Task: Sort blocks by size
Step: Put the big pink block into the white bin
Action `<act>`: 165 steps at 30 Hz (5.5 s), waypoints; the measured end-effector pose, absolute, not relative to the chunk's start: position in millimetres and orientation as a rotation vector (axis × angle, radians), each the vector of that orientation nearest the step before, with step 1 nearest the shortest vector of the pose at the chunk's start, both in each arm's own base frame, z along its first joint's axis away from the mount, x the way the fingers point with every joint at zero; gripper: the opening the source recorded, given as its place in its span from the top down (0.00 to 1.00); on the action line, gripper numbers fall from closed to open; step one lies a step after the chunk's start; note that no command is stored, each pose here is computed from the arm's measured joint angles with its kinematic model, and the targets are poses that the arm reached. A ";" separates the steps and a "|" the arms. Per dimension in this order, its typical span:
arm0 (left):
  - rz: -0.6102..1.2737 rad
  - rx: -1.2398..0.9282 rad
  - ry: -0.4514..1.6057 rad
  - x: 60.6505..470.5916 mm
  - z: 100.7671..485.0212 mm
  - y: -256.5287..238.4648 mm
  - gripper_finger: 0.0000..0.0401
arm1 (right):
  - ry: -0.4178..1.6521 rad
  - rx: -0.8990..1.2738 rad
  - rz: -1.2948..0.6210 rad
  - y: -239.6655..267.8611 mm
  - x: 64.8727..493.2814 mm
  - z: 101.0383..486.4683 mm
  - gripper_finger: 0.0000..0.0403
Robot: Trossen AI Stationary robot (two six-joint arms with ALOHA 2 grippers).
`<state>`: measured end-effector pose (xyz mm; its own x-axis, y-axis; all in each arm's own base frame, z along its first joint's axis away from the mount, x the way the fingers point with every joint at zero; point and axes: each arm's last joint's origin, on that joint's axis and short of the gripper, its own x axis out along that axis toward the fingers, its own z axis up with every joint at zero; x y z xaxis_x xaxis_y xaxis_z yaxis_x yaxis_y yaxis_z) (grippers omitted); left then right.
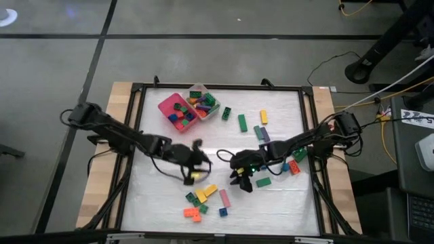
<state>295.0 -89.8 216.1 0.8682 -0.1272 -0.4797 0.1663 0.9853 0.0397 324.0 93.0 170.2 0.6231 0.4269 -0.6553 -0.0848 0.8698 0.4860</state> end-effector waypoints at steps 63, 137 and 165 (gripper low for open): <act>-0.150 0.323 0.420 310.7 191.7 -111.2 0.64 | 0.671 0.206 0.097 26.7 370.8 97.9 0.61; 0.107 0.382 0.602 272.8 227.9 -70.8 0.67 | 0.648 0.322 -0.483 8.8 363.5 94.3 0.36; 0.360 0.380 0.589 270.3 235.7 -49.8 0.67 | 0.448 -0.004 -0.452 -87.9 420.4 176.9 0.86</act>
